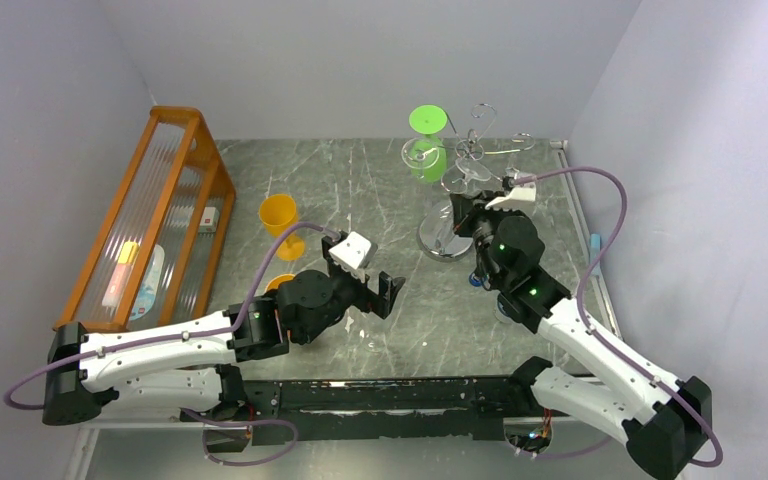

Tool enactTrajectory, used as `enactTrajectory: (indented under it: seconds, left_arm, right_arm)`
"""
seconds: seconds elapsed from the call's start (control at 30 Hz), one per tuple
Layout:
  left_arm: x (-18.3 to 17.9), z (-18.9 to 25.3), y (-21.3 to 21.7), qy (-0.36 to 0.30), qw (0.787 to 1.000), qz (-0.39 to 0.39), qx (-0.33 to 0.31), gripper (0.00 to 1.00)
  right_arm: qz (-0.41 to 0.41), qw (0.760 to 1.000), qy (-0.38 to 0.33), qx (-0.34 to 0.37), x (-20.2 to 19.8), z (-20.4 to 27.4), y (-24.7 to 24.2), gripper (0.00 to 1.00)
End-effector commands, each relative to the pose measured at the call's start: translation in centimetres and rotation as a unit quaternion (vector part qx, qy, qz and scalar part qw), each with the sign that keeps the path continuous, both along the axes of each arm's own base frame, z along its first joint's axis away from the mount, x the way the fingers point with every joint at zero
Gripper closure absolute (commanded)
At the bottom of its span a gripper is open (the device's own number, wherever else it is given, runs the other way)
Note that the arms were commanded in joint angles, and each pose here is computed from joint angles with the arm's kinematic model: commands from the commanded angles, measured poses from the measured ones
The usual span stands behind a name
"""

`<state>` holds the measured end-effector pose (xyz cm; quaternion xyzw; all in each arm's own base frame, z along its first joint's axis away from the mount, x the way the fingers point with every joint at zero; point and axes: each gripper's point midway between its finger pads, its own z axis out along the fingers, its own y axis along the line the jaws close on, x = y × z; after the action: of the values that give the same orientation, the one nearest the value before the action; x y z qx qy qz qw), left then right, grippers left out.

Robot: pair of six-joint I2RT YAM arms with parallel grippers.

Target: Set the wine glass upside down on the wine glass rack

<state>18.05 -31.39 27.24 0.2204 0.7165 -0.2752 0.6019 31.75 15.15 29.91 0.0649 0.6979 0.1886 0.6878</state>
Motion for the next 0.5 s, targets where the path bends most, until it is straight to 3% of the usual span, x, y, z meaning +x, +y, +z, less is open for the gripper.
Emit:
enactTrajectory:
  seconds: [0.0, 0.47]
  left_arm:
    - [-0.2, 1.1, -0.3, 0.004, 1.000, -0.003, -0.009, 0.05]
    - [-0.1, 0.5, -0.2, 0.006, 1.000, 0.000, -0.002, 0.06]
  right_arm:
    - [0.002, 1.000, -0.014, 0.017, 0.5, 1.9, 0.3, 1.00]
    - [0.087, 0.995, -0.021, -0.041, 0.6, 1.5, 2.9, 1.00]
